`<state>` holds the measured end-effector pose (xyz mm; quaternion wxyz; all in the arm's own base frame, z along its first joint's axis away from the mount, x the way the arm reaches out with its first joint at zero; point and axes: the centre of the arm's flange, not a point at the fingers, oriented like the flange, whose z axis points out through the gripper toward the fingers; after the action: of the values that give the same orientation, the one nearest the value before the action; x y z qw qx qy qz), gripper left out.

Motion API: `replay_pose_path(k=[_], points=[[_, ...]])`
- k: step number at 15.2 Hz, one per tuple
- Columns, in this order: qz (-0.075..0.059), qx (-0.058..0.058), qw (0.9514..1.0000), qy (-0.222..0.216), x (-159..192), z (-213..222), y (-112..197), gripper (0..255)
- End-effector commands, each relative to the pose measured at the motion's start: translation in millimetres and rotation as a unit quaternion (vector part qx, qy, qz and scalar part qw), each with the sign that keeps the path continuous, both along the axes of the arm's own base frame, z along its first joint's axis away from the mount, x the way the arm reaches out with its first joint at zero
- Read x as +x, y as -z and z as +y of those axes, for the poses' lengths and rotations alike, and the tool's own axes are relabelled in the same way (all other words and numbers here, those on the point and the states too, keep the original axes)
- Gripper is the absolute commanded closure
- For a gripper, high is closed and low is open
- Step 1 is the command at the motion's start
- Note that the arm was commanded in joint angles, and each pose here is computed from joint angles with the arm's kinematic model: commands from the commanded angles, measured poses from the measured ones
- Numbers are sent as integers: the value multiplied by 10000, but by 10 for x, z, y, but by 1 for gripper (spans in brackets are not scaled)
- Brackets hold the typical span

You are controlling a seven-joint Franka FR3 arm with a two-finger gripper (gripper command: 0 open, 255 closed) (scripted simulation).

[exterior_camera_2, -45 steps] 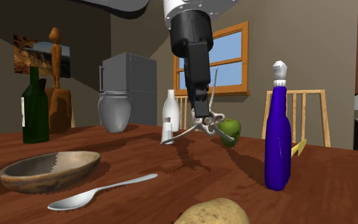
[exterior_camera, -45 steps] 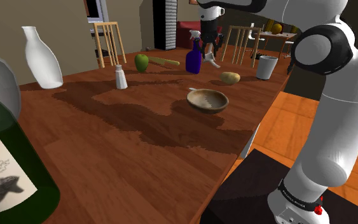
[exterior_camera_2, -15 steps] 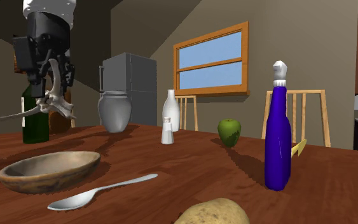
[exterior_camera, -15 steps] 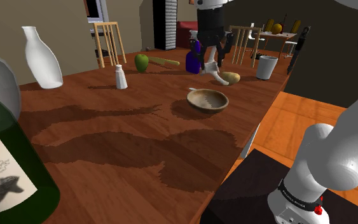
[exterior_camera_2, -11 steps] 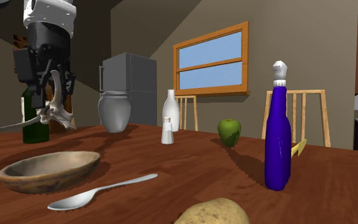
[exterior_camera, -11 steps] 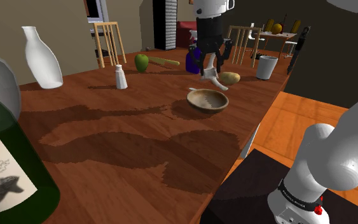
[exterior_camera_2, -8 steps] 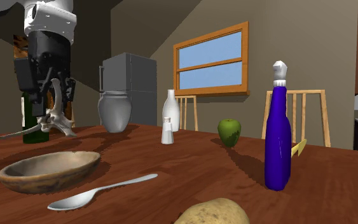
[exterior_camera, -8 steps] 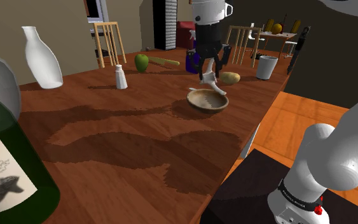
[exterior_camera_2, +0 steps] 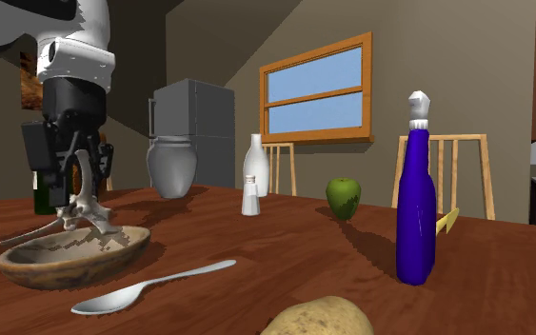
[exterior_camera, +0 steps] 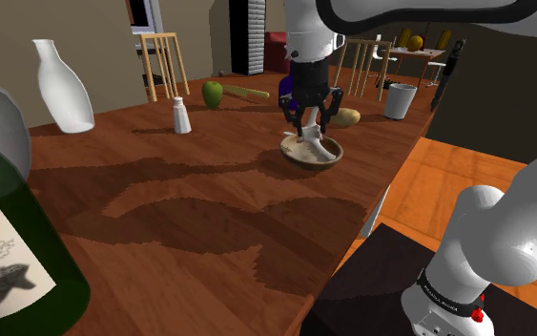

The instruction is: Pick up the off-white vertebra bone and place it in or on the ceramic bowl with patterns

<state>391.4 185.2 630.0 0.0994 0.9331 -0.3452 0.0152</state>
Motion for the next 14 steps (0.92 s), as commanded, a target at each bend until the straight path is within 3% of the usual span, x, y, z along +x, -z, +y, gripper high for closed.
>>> replay_pose_path(k=[1,7,8,13,14], points=[[-2,1,10000,0,1,4,40,255],[-2,1,10000,0,1,4,40,255],[-2,1,10000,0,1,4,40,0],[-2,1,10000,0,1,4,40,0],[-2,1,10000,0,6,30,-90,0]])
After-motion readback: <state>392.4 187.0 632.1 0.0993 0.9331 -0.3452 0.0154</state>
